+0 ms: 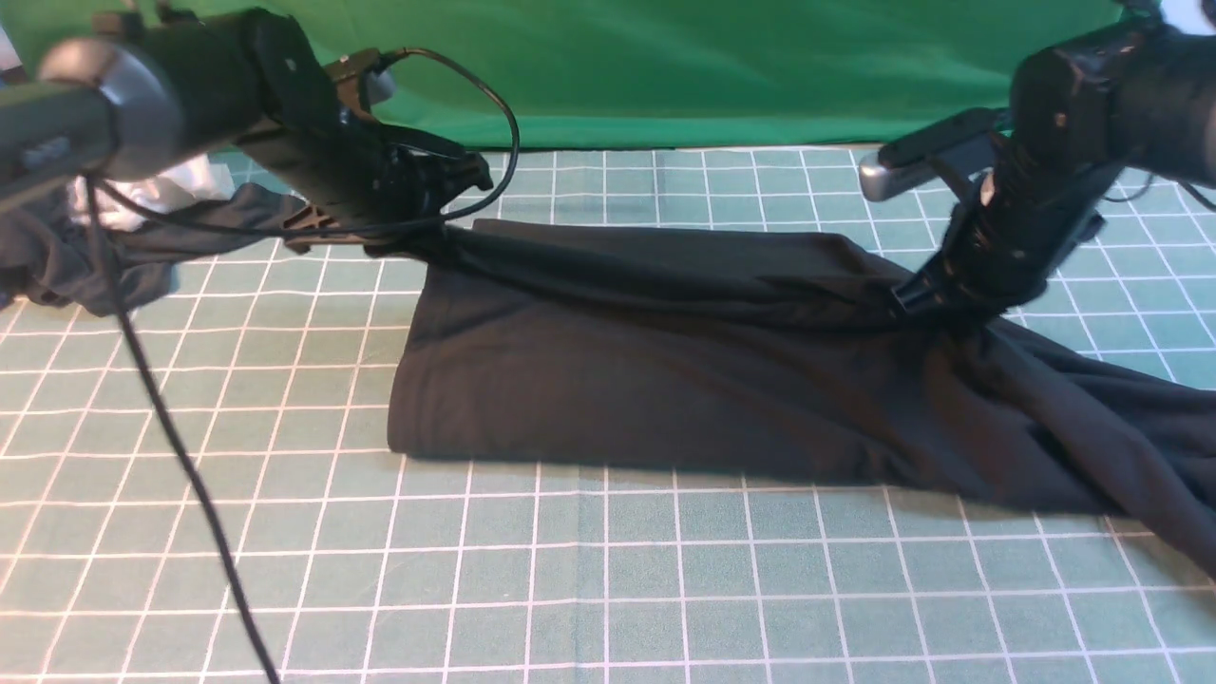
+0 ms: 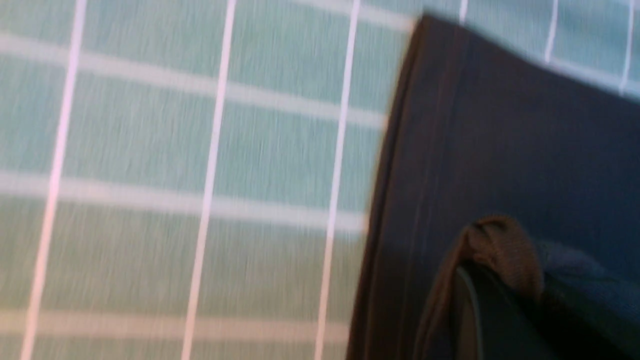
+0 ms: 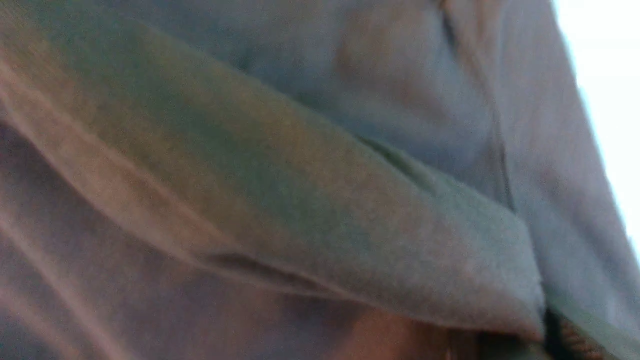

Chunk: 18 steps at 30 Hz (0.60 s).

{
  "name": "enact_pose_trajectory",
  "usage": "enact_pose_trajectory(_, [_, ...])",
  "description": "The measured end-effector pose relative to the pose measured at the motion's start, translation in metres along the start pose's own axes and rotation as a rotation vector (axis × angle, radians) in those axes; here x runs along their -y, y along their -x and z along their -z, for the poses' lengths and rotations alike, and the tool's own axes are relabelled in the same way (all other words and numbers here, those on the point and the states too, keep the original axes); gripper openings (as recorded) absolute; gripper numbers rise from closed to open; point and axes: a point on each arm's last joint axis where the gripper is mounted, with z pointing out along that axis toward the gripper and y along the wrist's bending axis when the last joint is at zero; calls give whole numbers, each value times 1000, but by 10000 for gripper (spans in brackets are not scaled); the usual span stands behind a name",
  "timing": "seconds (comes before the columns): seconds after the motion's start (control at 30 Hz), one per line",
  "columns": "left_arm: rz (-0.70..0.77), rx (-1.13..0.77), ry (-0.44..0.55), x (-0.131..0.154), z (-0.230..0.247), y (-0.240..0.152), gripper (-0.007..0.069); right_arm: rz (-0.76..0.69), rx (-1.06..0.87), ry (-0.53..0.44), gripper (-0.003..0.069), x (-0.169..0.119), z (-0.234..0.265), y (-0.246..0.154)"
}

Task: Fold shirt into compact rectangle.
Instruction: 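Fold the black garment in half by bringing its near edge over to the far edge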

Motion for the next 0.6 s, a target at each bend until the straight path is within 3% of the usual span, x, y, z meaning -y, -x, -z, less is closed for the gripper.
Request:
enact_pose_trajectory(0.27, [-8, 76, 16, -10, -34, 3, 15, 20, 111, -31, 78, 5, -30, 17])
enact_pose_trajectory(0.4, [1, 117, 8, -11, -41, 6, 34, 38, 153, -50, 175, 7, -36, 21])
enact_pose_trajectory(0.43, [2, 129, 6, -11, -42, 6, 46, 43, 164, -55, 228, 8, -36, 23])
enact_pose_trajectory(0.53, [5, 173, -1, -11, -41, 11, 124, 70, 191, -89, 367, 12, -29, 30])
enact_pose_trajectory(0.6, [6, 204, -8, -10, -37, 16, 180, 70, 210, -103, 415, 15, -18, 37])
